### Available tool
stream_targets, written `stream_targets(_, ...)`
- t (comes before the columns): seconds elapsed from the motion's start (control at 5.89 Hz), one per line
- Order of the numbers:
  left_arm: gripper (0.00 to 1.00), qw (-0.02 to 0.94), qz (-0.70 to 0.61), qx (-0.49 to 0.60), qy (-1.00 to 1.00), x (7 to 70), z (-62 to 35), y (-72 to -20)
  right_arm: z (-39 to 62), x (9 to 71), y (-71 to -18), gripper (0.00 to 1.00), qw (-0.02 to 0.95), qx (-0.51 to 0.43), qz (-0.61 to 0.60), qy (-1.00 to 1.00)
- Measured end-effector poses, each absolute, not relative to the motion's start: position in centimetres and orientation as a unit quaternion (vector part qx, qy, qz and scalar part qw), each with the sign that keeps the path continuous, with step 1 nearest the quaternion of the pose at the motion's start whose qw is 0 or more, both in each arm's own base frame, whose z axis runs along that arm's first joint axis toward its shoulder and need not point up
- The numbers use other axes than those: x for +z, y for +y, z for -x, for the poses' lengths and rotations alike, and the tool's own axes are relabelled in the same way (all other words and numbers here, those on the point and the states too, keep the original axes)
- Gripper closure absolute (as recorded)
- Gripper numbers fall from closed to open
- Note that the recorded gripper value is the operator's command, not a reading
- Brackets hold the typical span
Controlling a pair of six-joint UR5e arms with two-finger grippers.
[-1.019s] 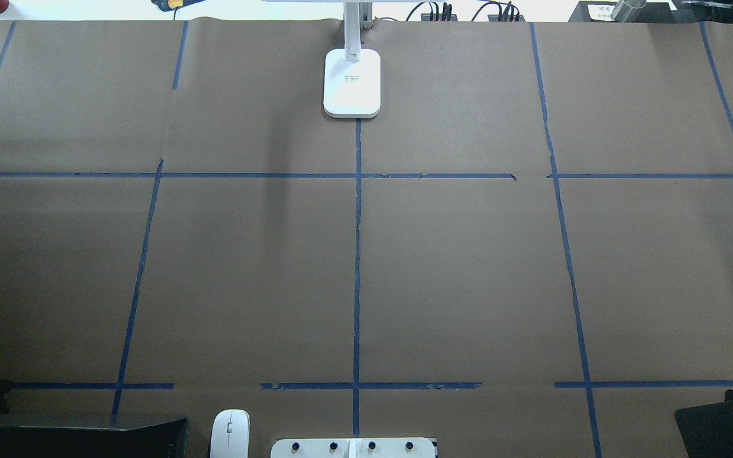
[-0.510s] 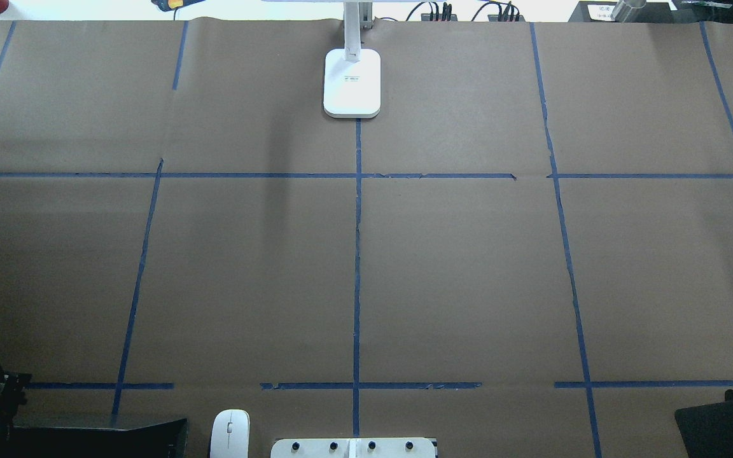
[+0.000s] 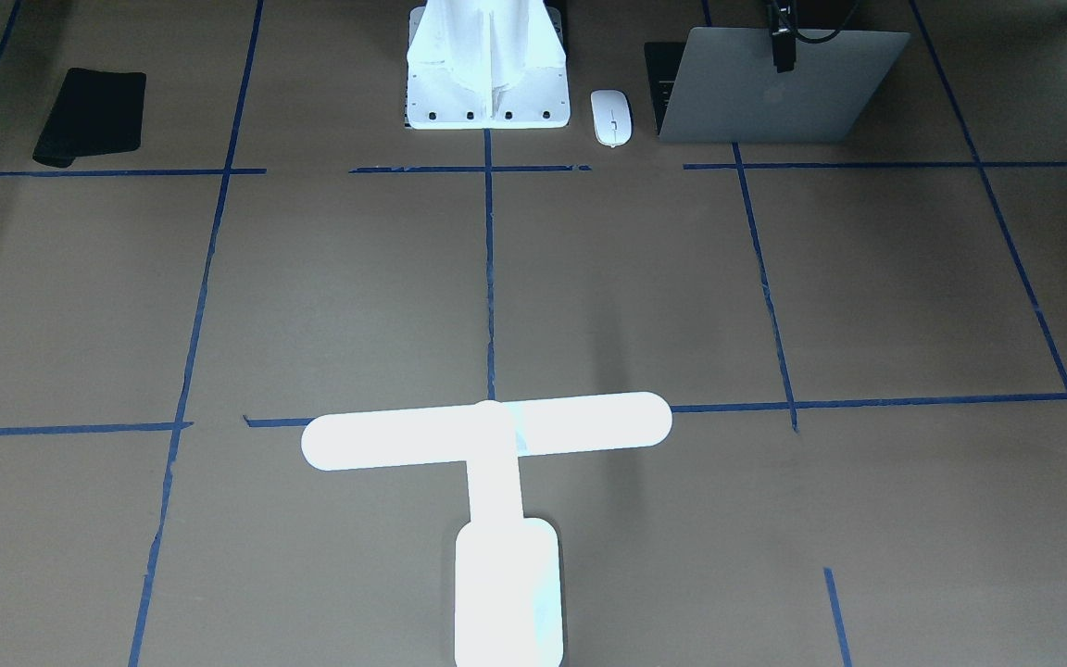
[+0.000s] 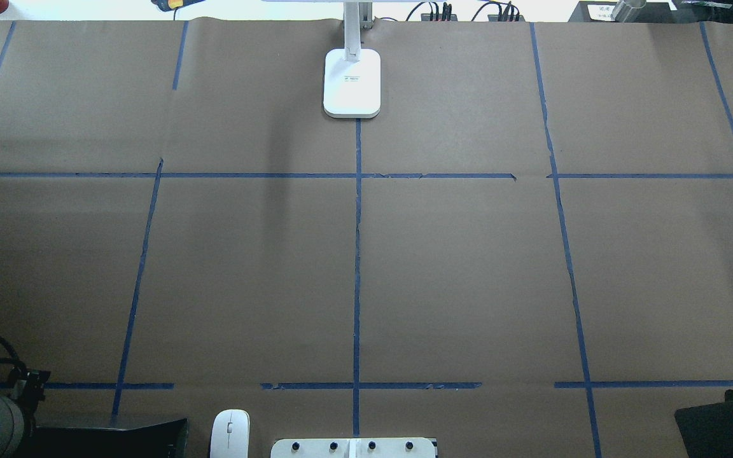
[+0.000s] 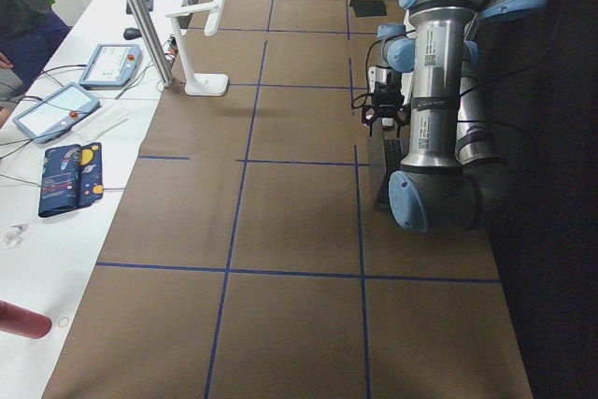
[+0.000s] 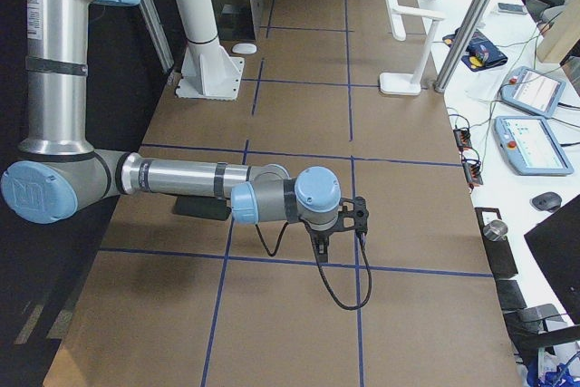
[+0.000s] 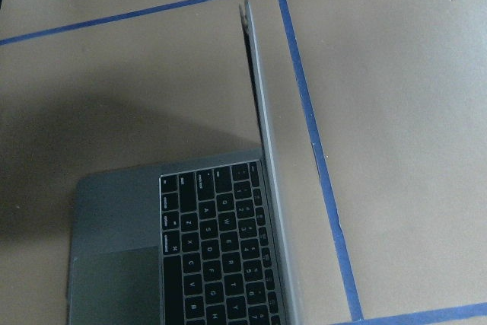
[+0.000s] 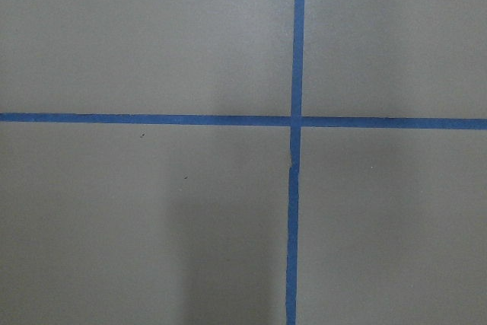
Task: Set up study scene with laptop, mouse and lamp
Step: 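Carry the open grey laptop in the left gripper onto the table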
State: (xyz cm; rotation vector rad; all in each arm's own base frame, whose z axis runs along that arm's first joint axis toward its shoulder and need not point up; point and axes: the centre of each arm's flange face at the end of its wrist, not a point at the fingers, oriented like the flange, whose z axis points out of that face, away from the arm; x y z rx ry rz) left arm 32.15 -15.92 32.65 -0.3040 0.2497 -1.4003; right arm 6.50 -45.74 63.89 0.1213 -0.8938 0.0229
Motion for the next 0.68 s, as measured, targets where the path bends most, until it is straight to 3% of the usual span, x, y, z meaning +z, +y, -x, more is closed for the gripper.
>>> stream_targets(0.17, 1.00, 0.742, 0.138, -0.648, 0.108, 32.8, -32.3, -15.6, -6.6, 63.8, -45.8, 0.00, 0.900, 0.012, -0.060, -0.432)
stream_targets(0.68, 1.00, 0.717, 0.140, -0.673, 0.116, 31.8, -30.4, -17.4, -6.8, 63.7, -45.8, 0.00, 0.900, 0.013, -0.061, -0.432)
